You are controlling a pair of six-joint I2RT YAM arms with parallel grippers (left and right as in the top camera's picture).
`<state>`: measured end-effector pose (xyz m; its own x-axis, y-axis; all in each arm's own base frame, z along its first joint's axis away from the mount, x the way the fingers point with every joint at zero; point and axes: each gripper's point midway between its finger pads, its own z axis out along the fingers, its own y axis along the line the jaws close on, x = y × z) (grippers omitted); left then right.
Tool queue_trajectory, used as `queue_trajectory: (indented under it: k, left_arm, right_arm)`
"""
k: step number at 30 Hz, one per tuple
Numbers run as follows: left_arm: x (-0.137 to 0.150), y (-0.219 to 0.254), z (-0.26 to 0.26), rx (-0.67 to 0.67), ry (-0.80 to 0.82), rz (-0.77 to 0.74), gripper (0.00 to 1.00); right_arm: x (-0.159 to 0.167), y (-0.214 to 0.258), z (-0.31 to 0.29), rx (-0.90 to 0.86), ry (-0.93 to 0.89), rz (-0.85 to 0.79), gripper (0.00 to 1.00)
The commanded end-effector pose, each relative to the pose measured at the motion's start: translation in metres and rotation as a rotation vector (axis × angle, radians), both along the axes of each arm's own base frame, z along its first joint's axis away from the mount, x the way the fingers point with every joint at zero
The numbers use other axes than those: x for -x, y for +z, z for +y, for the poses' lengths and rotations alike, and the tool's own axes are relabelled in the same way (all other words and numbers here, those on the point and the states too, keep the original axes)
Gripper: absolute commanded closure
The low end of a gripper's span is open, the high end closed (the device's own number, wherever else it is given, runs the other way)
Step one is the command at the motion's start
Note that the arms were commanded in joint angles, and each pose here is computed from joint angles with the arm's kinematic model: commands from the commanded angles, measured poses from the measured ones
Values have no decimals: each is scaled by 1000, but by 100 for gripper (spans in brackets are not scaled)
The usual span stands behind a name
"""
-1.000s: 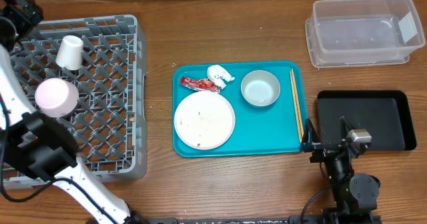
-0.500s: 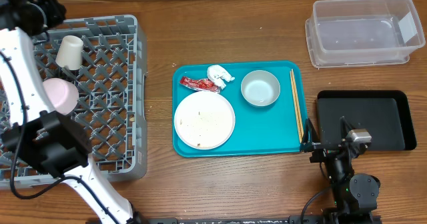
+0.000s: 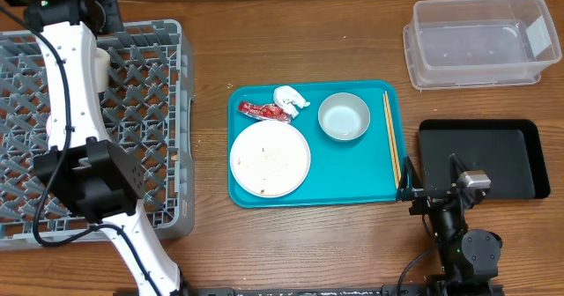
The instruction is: Sort waste into correct bins and load items into the dishwasher
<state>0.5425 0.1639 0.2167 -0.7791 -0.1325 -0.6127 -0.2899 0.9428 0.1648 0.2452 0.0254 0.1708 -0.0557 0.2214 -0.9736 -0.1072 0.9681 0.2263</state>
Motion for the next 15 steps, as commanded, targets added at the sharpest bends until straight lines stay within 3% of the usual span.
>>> queue_trajectory:
  k: [1, 7, 15]
  left_arm:
    - [4, -44, 17, -32, 29, 115, 96]
    - [0, -69, 20, -22, 32, 151, 96]
    - [-5, -69, 24, -32, 30, 133, 96]
  right_arm:
    - [0, -1, -2, -4, -11, -6, 0]
    - [0, -1, -2, -4, -11, -6, 0]
    - [0, -1, -2, -4, -11, -6, 0]
